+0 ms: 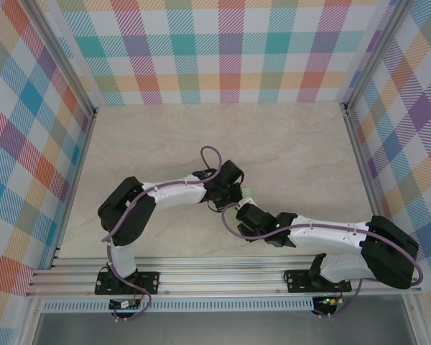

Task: Fold a paper plane with a square sheet of paper (pick it up from the middle)
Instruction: Fold the wing for the fifth time at the center of the table.

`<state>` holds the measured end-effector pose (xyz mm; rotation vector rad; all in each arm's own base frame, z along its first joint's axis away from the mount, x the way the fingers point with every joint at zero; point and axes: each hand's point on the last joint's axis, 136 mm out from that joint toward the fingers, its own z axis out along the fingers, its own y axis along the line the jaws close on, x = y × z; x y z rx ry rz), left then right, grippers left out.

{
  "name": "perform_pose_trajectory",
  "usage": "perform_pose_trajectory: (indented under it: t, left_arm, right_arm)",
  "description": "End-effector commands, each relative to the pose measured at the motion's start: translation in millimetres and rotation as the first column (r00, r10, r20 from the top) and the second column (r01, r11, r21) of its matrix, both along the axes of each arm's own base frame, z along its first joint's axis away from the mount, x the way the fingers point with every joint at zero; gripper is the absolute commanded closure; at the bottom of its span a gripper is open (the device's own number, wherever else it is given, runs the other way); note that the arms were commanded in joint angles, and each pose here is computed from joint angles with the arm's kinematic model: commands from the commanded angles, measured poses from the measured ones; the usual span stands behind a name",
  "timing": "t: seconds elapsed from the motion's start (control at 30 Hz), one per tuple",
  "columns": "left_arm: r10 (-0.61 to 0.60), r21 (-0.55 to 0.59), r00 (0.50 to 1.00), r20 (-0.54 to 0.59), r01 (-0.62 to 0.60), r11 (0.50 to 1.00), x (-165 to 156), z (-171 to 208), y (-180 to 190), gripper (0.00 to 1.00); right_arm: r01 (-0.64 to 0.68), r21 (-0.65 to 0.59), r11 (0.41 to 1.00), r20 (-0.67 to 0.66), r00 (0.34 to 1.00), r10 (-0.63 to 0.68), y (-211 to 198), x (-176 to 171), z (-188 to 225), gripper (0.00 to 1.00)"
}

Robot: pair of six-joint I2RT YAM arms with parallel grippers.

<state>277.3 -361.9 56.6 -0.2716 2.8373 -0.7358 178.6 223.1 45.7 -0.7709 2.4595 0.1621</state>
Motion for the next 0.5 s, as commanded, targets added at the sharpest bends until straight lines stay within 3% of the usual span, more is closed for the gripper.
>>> perform_pose_trajectory:
  t: [0.0,0.47]
  left_arm:
    - [-0.018,-0.014,1.000,0.000,0.018,1.000,2,5,-8,0.94]
    - [-0.026,-0.016,1.000,-0.002,0.026,1.000,3,8,-10,0.94]
  right_arm:
    - [-0.012,0.035,0.999,0.057,0.998,0.010,12,7,19,0.56]
    - [0.033,-0.030,0.999,0.019,0.999,-0.032,3,5,-1,0.70]
